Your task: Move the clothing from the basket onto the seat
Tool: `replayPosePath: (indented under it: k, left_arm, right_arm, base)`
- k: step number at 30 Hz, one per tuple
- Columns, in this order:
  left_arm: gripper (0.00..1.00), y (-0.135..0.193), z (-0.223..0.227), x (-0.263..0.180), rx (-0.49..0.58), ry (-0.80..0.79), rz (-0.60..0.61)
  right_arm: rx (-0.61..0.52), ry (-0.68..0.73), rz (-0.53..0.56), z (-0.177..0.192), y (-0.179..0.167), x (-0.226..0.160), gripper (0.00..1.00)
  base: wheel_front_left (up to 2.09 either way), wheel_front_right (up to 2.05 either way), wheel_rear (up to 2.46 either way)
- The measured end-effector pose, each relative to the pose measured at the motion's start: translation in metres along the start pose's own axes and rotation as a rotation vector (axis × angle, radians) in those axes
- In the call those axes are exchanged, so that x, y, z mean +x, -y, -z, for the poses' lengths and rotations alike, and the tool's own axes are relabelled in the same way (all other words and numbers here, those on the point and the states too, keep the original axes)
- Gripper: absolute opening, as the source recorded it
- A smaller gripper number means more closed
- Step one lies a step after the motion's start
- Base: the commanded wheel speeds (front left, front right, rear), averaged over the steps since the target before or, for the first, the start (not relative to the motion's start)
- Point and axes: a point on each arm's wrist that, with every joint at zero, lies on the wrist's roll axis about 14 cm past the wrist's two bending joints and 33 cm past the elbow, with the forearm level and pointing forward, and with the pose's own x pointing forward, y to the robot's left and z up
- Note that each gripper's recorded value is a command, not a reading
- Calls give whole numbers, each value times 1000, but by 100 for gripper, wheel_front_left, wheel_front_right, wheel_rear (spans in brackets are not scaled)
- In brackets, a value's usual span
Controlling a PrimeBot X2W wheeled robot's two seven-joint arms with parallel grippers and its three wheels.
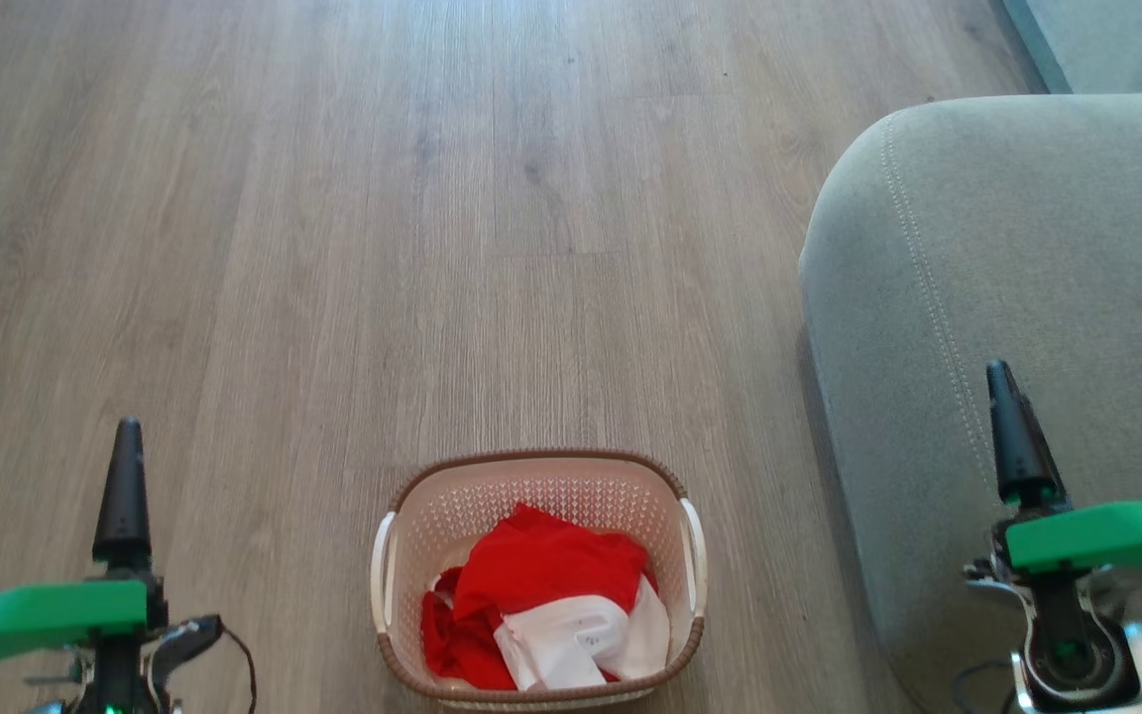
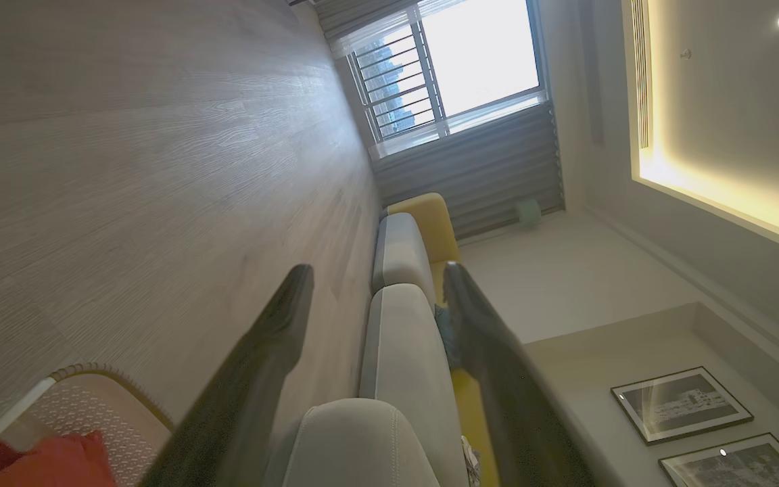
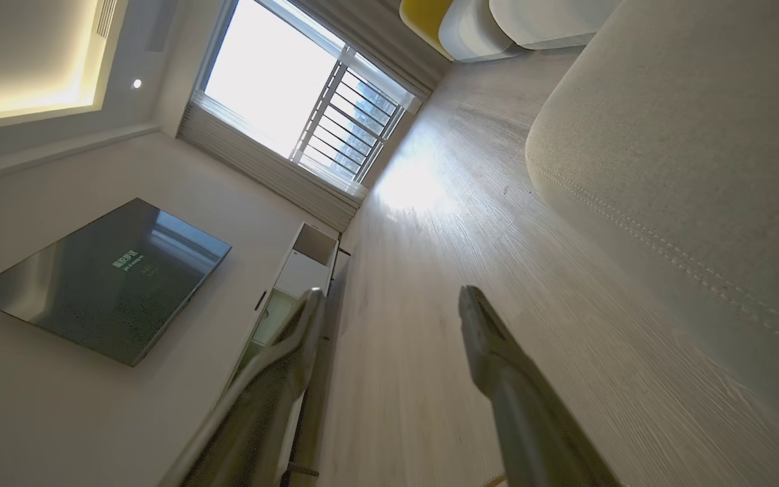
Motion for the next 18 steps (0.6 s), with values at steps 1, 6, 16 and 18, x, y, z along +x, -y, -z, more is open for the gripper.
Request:
replayPosePath:
  k: [1, 6, 16, 18]
  left_arm:
    - [100, 4, -3, 1, 17, 10, 10]
    - [100, 29, -10, 6, 113, 42, 66]
    - [100, 74, -3, 6, 269, 63, 163]
    - [100, 83, -3, 6, 310, 76, 180]
  right_arm:
    - [-19, 2, -14, -1, -5, 2, 100]
    - [-131, 14, -85, -2, -28, 9, 100]
    - [-331, 13, -175, 7, -55, 11, 100]
    - [-367, 17, -199, 8, -62, 12, 100]
  base:
    - [0, 0, 0]
    - [0, 0, 0]
    - [0, 0, 0]
    - [0, 0, 0]
